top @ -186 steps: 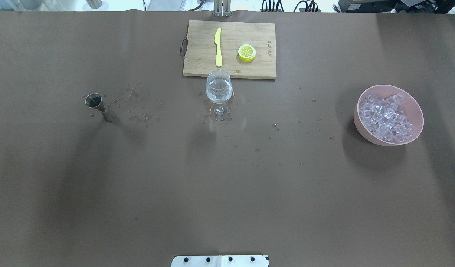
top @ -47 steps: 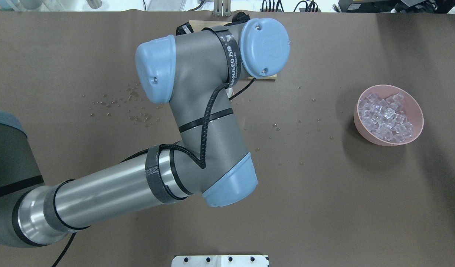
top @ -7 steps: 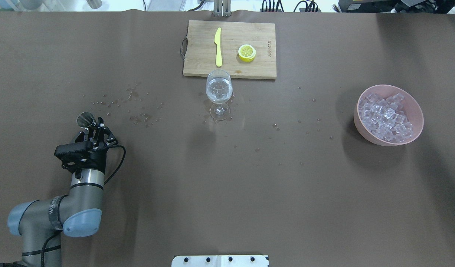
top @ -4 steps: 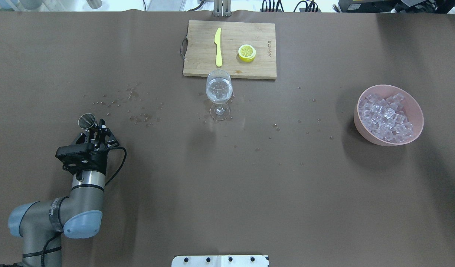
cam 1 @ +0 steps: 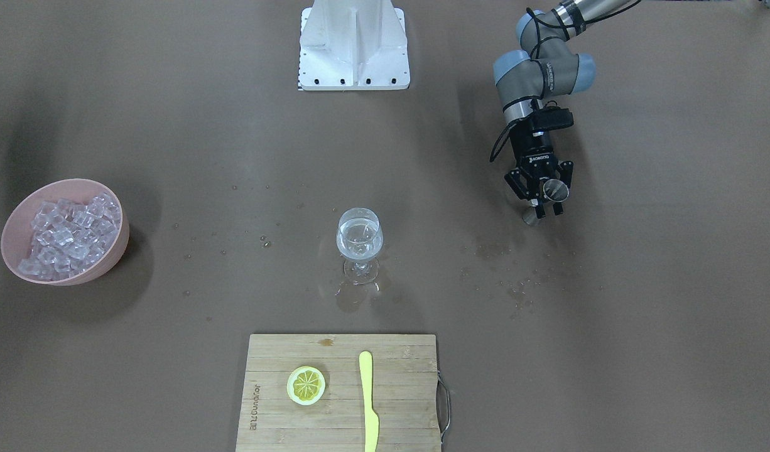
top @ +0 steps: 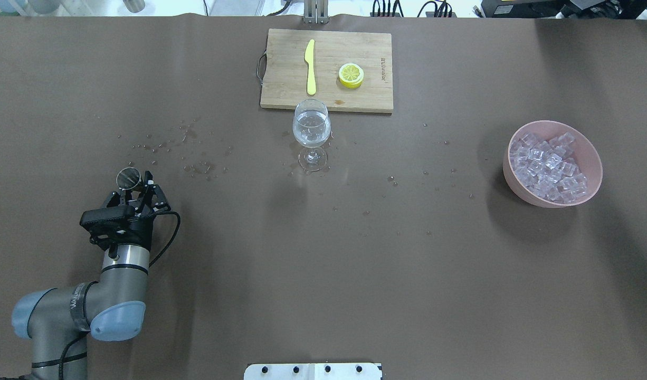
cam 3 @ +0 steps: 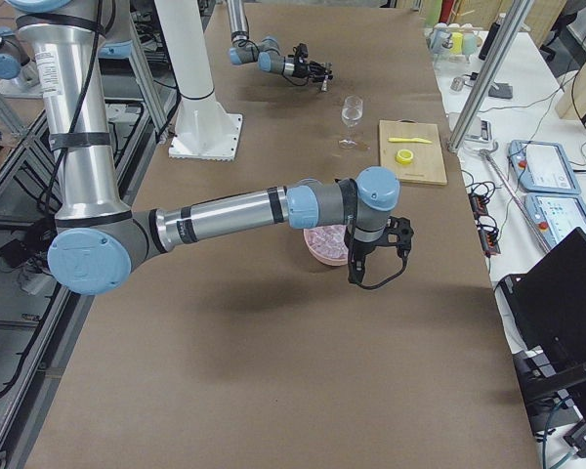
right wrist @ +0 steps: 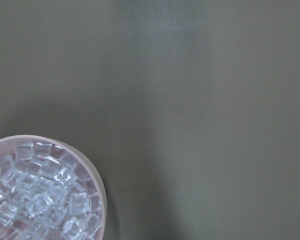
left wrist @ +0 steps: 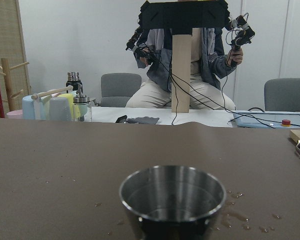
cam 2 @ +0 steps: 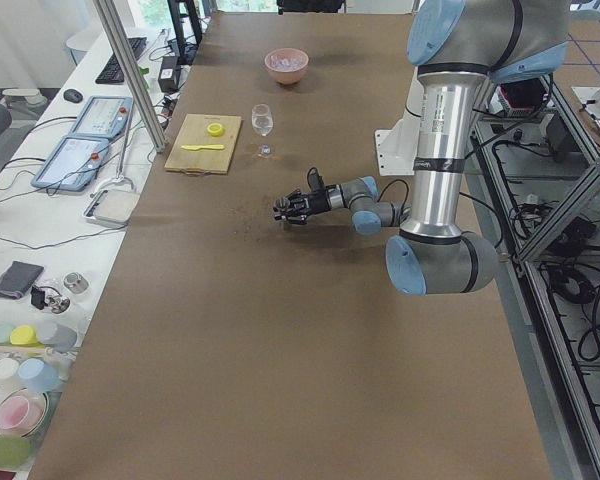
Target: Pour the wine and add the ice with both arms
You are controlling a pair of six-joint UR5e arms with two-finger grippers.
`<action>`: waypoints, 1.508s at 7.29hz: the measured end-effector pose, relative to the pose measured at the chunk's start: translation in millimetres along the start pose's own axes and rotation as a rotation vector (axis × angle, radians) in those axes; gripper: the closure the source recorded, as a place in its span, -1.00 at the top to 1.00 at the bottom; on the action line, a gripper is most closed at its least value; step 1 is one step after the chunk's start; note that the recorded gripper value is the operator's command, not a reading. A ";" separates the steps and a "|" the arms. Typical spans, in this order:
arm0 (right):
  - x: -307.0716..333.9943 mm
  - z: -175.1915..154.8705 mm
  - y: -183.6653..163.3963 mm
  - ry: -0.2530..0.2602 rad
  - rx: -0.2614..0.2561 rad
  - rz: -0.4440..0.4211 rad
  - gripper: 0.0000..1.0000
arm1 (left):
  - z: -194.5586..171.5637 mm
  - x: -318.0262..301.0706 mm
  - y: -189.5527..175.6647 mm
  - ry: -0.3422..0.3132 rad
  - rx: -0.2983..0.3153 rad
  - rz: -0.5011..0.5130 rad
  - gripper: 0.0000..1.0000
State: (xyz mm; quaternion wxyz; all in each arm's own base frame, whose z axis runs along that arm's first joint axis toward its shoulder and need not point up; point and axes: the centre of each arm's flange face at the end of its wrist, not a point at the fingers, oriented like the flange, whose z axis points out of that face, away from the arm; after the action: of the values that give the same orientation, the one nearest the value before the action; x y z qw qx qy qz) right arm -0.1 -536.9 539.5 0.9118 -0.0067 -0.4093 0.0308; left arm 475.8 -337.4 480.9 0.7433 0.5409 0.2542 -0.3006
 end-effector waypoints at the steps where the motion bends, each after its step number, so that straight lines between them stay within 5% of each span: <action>1: 0.0 -0.1 0.0 0.000 0.000 0.000 1.00 | -0.2 0.0 0.3 0.000 0.000 0.001 0.97; 6: -0.6 -0.7 -0.1 0.000 0.001 -0.001 1.00 | -9.5 0.0 1.6 0.011 -0.059 0.004 0.97; 11: 0.3 0.0 0.2 -0.001 0.000 0.001 1.00 | -74.8 -19.8 0.6 0.096 -0.170 0.019 0.97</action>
State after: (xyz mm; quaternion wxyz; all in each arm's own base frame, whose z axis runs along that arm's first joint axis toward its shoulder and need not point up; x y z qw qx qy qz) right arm 0.0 -536.7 539.7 0.9116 -0.0070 -0.4099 0.0311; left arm 458.6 -262.2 473.9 0.7763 0.4920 0.3089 -0.2447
